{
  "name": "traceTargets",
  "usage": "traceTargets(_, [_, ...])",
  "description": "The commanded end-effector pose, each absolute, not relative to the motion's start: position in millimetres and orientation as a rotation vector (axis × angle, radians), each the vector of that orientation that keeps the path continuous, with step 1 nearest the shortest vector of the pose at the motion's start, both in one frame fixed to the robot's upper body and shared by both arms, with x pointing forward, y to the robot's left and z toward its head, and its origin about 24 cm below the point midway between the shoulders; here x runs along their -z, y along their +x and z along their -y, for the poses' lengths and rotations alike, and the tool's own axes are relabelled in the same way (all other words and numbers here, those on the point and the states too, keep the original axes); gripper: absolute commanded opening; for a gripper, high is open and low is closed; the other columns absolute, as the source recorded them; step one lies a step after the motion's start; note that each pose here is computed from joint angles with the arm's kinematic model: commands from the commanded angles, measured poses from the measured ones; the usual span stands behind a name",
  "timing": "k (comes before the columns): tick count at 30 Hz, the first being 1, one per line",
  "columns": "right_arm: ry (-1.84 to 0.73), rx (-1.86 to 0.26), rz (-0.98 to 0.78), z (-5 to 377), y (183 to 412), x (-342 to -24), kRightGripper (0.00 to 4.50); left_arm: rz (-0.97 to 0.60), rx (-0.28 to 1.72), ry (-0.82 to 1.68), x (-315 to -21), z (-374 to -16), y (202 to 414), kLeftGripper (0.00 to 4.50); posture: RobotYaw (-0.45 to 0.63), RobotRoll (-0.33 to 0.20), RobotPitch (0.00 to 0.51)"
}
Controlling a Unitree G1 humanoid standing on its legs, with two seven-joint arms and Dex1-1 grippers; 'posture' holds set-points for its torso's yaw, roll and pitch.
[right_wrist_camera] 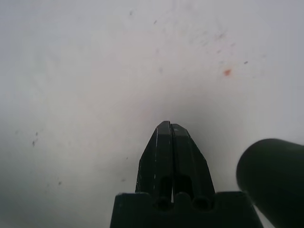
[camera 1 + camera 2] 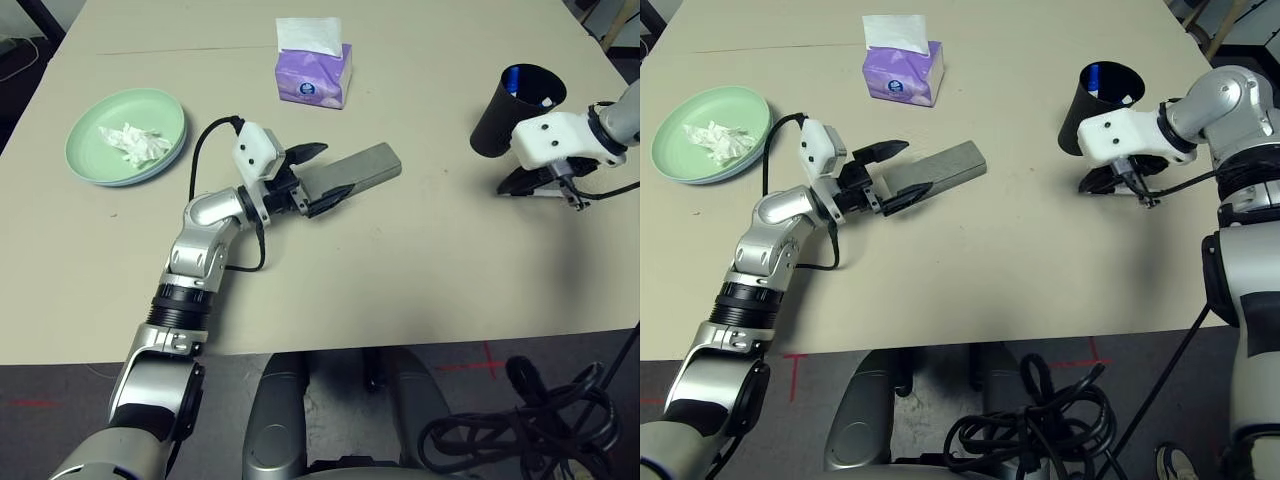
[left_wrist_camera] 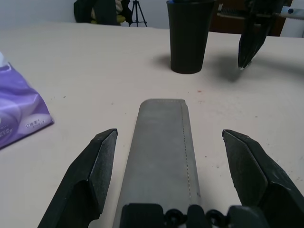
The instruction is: Organize and tidy the items on the table.
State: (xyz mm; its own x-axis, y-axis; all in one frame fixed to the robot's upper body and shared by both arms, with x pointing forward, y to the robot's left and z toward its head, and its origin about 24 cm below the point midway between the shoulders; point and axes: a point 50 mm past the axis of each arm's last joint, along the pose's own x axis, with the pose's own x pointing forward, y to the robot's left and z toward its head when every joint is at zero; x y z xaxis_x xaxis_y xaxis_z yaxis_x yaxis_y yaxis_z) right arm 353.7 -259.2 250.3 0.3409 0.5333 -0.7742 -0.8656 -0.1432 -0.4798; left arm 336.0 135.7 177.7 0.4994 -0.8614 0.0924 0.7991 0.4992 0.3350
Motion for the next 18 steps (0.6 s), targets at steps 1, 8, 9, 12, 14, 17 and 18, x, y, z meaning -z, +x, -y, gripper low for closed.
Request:
traceTargets(1, [-0.958,-1.249,-0.225,255,353,-255,0.02,0.247,1.026,0.253,-174,-136,337,4.50,0.07,0.000,0.225])
traceTargets(8, [-0.642,-1.254,-0.012,250,344,-264,0.02,0.211,1.005,0.215,-169,-143,338,4.50,0.05,0.000,0.192])
traceTargets(9, [-0.615,-1.244,0.018,250,343,-266,0.02,0.204,1.005,0.217,-168,-144,338,4.50,0.05,0.000,0.187])
traceTargets(12, [-0.517,-1.202,0.127,248,339,-276,0.02,0.188,1.002,0.216,-165,-147,339,4.50,0.04,0.000,0.174])
traceTargets(14, [-0.458,-1.167,0.200,247,337,-283,0.02,0.181,0.999,0.212,-164,-148,339,4.50,0.03,0.000,0.166])
traceTargets(17, [-0.393,-1.094,0.319,246,334,-287,0.02,0.179,0.999,0.204,-163,-148,339,4.50,0.02,0.000,0.157])
traceTargets(18, [-0.354,-1.061,0.375,244,334,-288,0.02,0.181,1.000,0.202,-163,-148,338,4.50,0.02,0.000,0.155])
